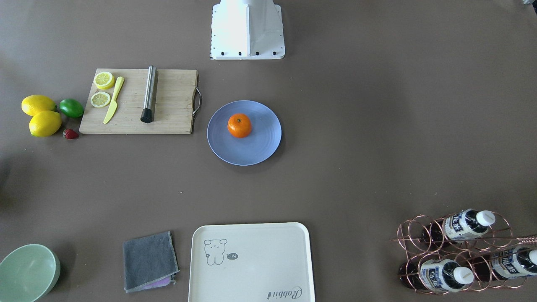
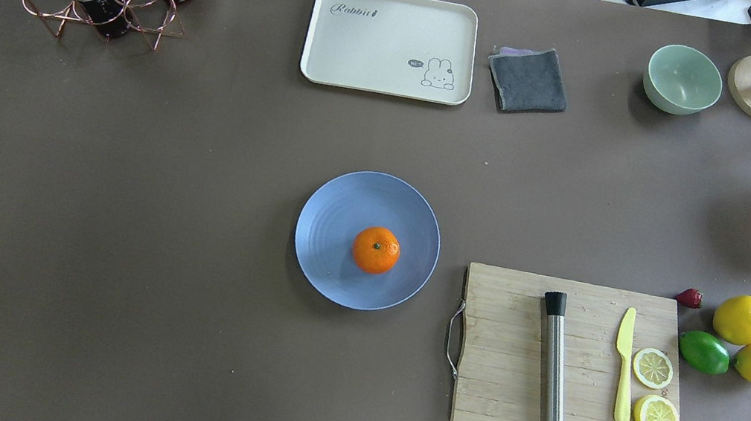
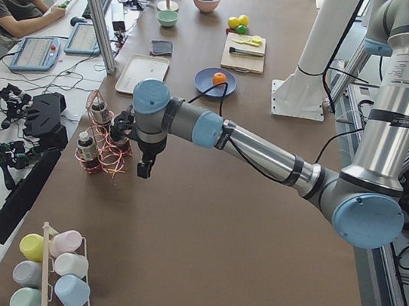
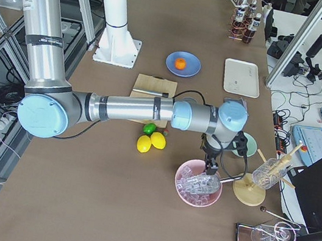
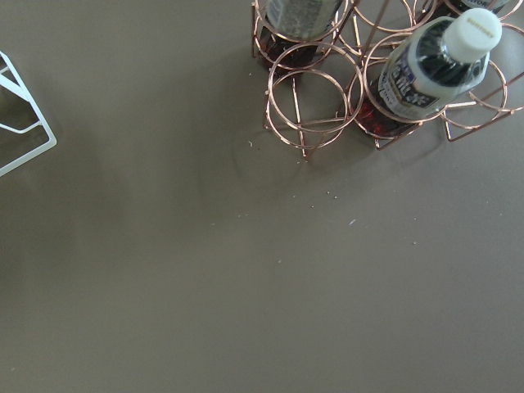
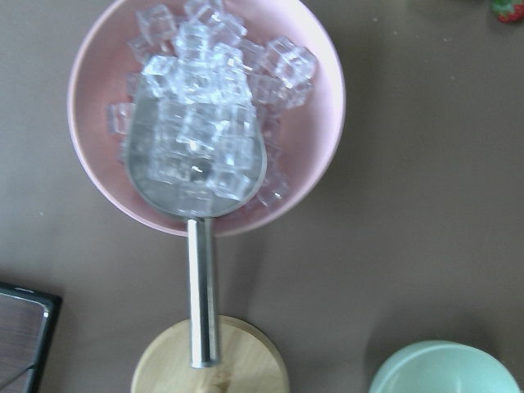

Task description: Pick orange to plate

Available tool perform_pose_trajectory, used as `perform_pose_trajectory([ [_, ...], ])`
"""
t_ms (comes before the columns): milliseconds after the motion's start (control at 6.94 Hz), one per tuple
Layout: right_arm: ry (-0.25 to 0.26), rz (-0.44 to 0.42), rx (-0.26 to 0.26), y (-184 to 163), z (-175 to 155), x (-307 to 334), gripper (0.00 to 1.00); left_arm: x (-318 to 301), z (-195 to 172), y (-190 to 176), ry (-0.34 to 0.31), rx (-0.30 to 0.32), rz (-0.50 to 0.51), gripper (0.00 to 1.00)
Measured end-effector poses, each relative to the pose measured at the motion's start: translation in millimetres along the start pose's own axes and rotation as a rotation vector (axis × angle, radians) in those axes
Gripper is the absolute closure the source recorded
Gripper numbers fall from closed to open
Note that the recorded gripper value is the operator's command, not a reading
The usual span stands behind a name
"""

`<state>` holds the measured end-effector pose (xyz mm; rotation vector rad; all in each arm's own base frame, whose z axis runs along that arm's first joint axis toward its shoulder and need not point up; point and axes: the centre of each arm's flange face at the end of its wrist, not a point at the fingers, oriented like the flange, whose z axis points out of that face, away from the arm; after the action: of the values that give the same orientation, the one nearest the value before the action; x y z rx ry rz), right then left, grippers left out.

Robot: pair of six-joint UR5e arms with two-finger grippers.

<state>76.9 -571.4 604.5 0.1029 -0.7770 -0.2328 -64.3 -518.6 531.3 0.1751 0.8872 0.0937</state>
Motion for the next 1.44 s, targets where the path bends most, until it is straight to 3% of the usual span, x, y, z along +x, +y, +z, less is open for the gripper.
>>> perform_pose_trajectory([
  [432,-0.006,0.006,-0.014,45.5,5.4,59.8,0.0,-65.2,-19.7,42.2,-0.007,0.048,0.001,0.03],
  [1441,-0.021,0.026,-0.001,77.2,7.2,65.9,0.0,-62.2,-22.6,44.3,-0.015,0.079,0.046,0.03],
])
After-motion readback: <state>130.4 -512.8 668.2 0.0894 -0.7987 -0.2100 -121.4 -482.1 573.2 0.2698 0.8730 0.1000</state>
